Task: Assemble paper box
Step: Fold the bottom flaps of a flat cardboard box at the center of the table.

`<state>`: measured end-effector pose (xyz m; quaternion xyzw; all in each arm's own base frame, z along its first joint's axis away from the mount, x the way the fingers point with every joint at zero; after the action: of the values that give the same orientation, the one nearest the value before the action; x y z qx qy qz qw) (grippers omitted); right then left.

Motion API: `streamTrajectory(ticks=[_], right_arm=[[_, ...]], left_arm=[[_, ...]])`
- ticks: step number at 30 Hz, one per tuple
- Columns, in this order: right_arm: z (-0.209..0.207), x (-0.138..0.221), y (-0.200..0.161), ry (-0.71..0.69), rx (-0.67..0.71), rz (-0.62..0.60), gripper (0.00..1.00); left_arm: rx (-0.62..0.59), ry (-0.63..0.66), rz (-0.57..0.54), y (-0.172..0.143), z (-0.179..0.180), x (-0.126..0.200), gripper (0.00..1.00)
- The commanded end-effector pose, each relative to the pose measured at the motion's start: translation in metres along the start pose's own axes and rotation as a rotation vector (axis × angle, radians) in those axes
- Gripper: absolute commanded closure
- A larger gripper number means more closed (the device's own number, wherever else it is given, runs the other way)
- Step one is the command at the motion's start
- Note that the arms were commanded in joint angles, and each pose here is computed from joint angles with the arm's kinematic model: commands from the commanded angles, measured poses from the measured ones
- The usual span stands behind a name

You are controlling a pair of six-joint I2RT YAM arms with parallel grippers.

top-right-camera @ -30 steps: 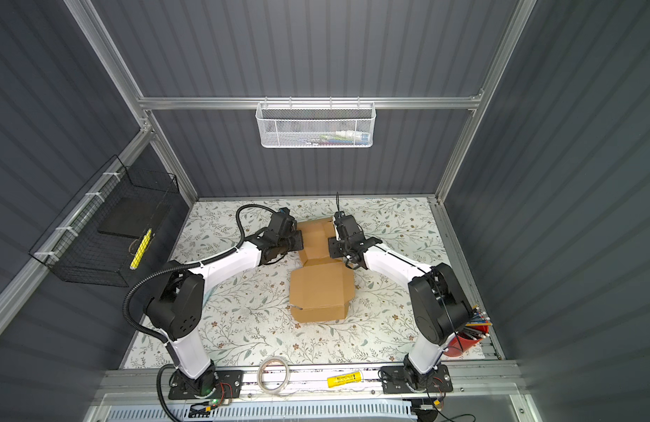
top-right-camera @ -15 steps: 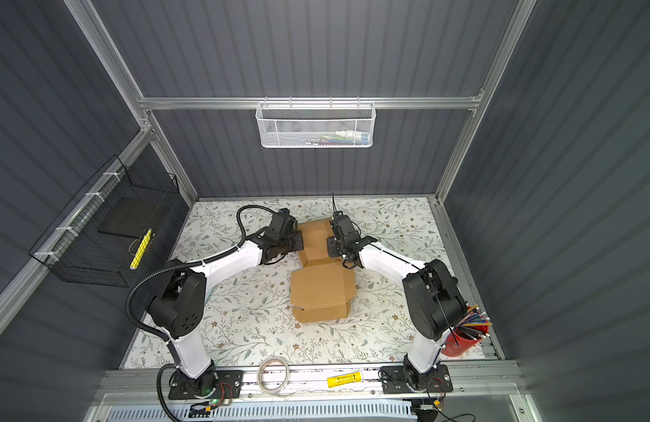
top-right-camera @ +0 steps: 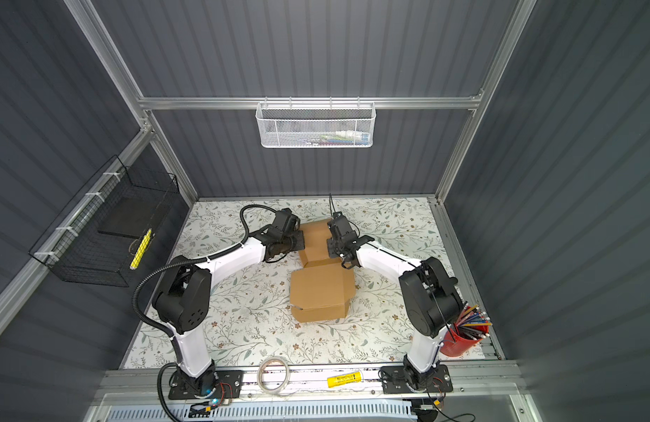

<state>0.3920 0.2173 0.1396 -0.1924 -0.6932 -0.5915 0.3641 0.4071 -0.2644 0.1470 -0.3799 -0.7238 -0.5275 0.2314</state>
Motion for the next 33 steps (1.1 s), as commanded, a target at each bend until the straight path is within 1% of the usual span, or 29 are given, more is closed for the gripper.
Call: streamTrajectory(ticks=[1, 9, 14, 22, 26, 31, 33], right_arm=[[0.009, -0.003, -0.007, 0.008, 0.056, 0.038, 0.76], [0.010, -0.005, -0.009, -0.018, 0.102, 0.057, 0.82], [0.009, -0.006, -0.014, -0.046, 0.128, 0.070, 0.84], [0.008, -0.007, -0.023, -0.066, 0.164, 0.094, 0.89], [0.011, -0.006, -0.021, -0.054, 0.180, 0.096, 0.88], [0.014, -0.006, -0.019, -0.041, 0.171, 0.096, 0.80], [0.015, -0.008, -0.021, -0.038, 0.166, 0.100, 0.78]], left_arm=[[0.003, -0.052, -0.046, 0.021, -0.019, 0.009, 1.00], [-0.014, -0.010, -0.030, 0.026, -0.019, 0.009, 1.00], [-0.029, 0.010, -0.020, 0.029, -0.018, 0.009, 1.00], [-0.048, 0.033, 0.016, 0.023, -0.013, 0.006, 1.00], [-0.053, 0.037, 0.038, 0.018, -0.011, 0.003, 1.00], [-0.052, 0.046, 0.043, 0.015, -0.008, 0.002, 1.00], [-0.056, 0.051, 0.058, 0.013, -0.008, 0.000, 1.00]])
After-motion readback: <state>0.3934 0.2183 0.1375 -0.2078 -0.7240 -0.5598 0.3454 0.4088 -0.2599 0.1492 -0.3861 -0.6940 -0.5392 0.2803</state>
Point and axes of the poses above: each gripper's point midway between its finger pads, its own x axis back along the fingers, its own z axis along the line the jaws close on, y = z × x, the point moved 4 cm from there along x, back along the fingers, and after that the axes turned 4 degrees about x, right-handed, at the moved point
